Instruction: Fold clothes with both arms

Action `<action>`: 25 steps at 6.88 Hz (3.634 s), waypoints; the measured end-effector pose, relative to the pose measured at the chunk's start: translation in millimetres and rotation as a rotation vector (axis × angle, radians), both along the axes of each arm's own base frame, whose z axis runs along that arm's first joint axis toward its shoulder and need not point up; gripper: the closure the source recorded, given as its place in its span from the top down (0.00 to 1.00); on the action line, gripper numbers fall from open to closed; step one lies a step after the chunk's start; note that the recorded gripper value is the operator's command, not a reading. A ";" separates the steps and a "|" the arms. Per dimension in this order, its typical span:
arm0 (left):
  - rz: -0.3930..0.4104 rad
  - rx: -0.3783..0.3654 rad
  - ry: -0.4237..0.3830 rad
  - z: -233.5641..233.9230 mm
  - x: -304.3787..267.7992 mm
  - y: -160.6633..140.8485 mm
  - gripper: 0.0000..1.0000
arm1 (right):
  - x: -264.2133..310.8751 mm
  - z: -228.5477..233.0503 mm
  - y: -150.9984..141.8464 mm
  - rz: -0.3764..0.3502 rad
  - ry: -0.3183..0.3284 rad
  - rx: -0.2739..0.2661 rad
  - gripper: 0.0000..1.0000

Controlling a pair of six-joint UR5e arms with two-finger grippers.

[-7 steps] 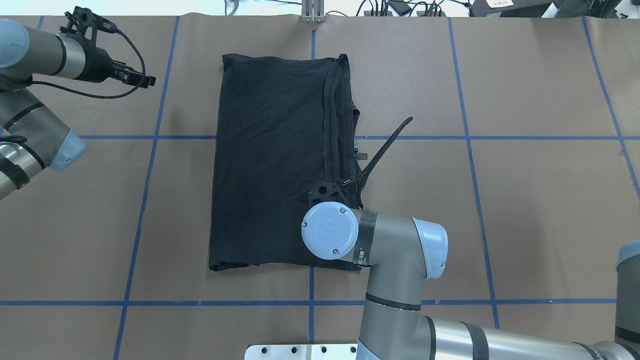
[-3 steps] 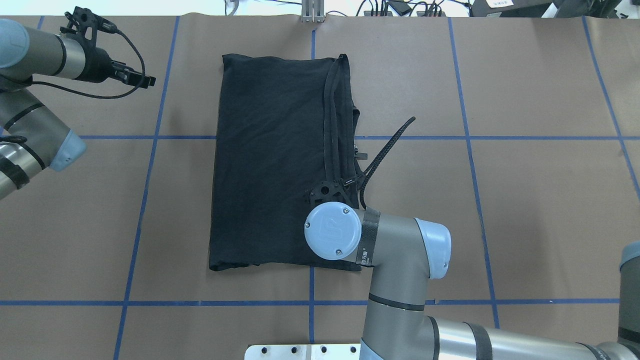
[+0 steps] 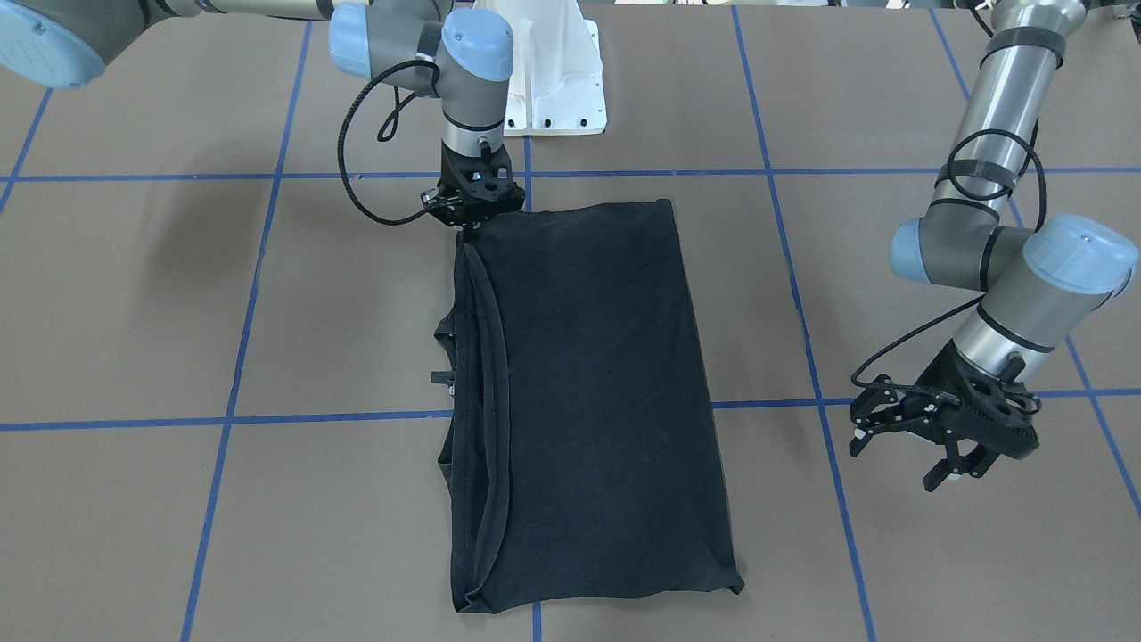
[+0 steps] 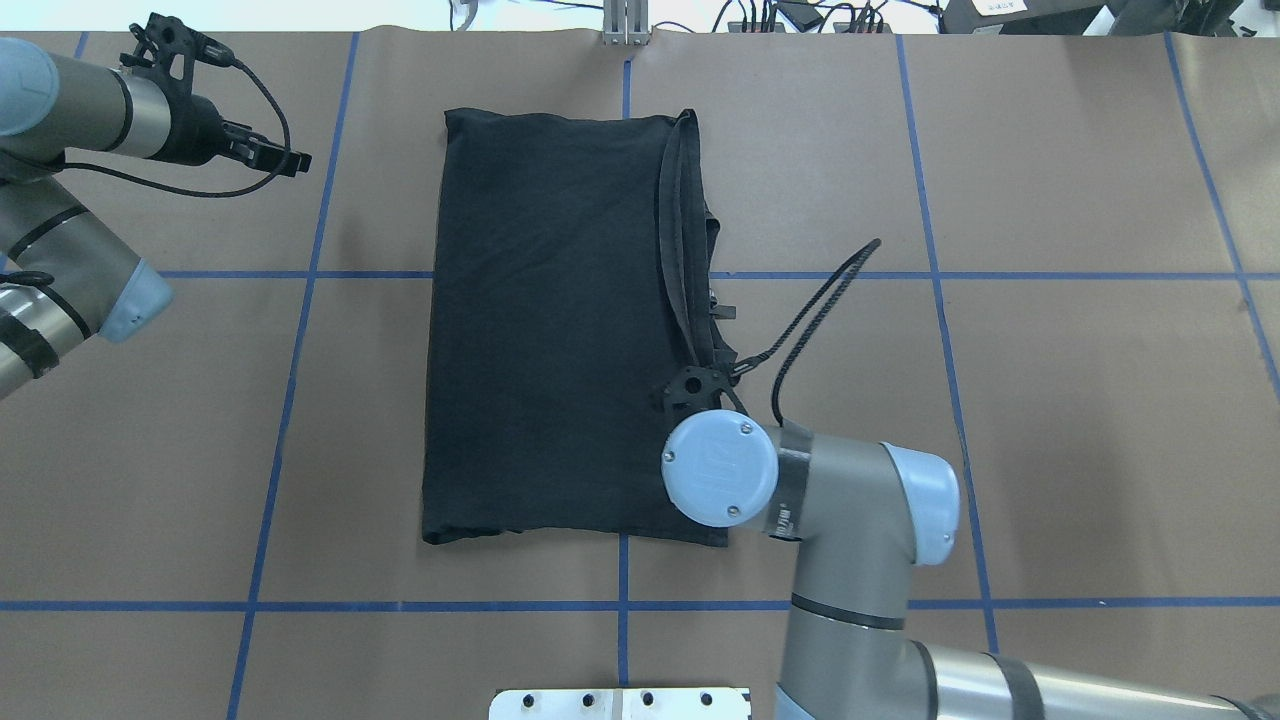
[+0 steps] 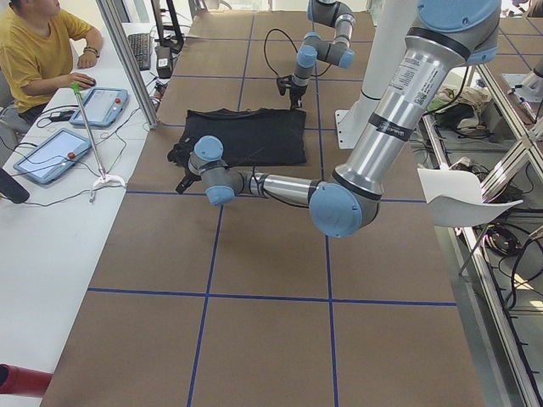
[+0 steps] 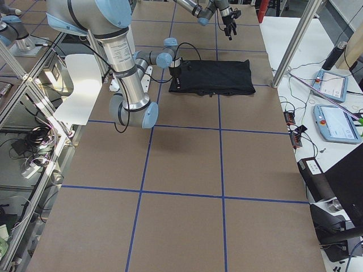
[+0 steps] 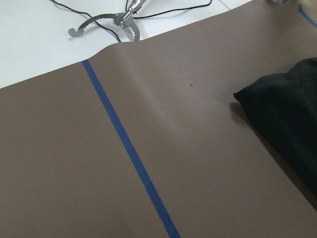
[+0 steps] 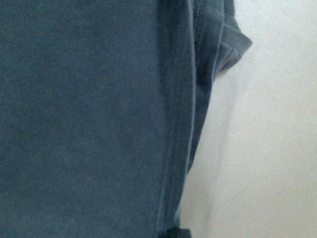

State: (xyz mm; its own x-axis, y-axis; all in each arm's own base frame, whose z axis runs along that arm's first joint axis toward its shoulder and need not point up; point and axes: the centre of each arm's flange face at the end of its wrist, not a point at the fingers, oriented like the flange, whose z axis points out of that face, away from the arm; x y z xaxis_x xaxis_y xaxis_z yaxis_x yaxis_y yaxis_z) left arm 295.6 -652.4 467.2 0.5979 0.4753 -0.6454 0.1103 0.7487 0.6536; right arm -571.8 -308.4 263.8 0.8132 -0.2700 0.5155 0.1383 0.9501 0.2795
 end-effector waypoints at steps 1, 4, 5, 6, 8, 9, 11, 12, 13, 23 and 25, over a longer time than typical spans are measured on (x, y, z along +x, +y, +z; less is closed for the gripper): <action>0.000 0.000 0.000 0.0 0.0 0.0 1.00 | 9.3 8.5 7.7 -0.001 0.003 0.002 0.66; -0.003 -0.004 0.006 -3.2 0.5 -0.1 1.00 | 13.6 7.2 10.2 0.038 -0.017 -0.005 1.00; -0.011 -0.018 0.021 -8.9 0.7 0.4 1.00 | 22.3 2.1 -8.0 0.078 -0.044 -0.006 1.00; -0.024 -0.035 0.044 -18.0 0.2 1.6 1.00 | 36.7 -2.3 -34.0 0.122 -0.073 -0.001 1.00; -0.049 -0.083 0.121 -44.3 5.3 10.6 1.00 | 46.7 -19.4 -84.5 0.196 -0.097 0.009 1.00; -0.048 -0.097 0.148 -52.1 9.8 19.4 1.00 | 31.6 -30.8 -115.1 0.228 -0.083 0.003 1.00; -0.043 -0.106 0.159 -52.2 12.8 28.5 1.00 | -9.0 -40.8 -179.7 0.277 -0.051 -0.007 1.00; -0.043 -0.108 0.158 -51.2 12.9 29.2 1.00 | -24.5 -38.0 -209.1 0.288 -0.040 -0.003 1.00; -0.042 -0.111 0.157 -50.0 13.1 29.6 1.00 | -32.4 -39.4 -229.9 0.287 -0.028 0.003 1.00; -0.039 -0.123 0.182 -56.3 18.1 40.7 1.00 | 91.9 38.3 -263.4 0.165 0.047 0.045 1.00; -0.011 -0.215 0.278 -71.7 44.6 103.5 1.00 | 124.1 -0.6 -213.7 0.217 -0.134 -0.012 1.00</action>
State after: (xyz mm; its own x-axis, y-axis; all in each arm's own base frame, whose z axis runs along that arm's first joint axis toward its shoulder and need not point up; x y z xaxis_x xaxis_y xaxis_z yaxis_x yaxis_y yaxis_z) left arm 340.3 -548.9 395.5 0.3897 0.3054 -0.8688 0.2703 0.8639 0.4249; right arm -447.7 -522.1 263.1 0.7759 -0.0896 0.6245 -0.1066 0.9570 0.2697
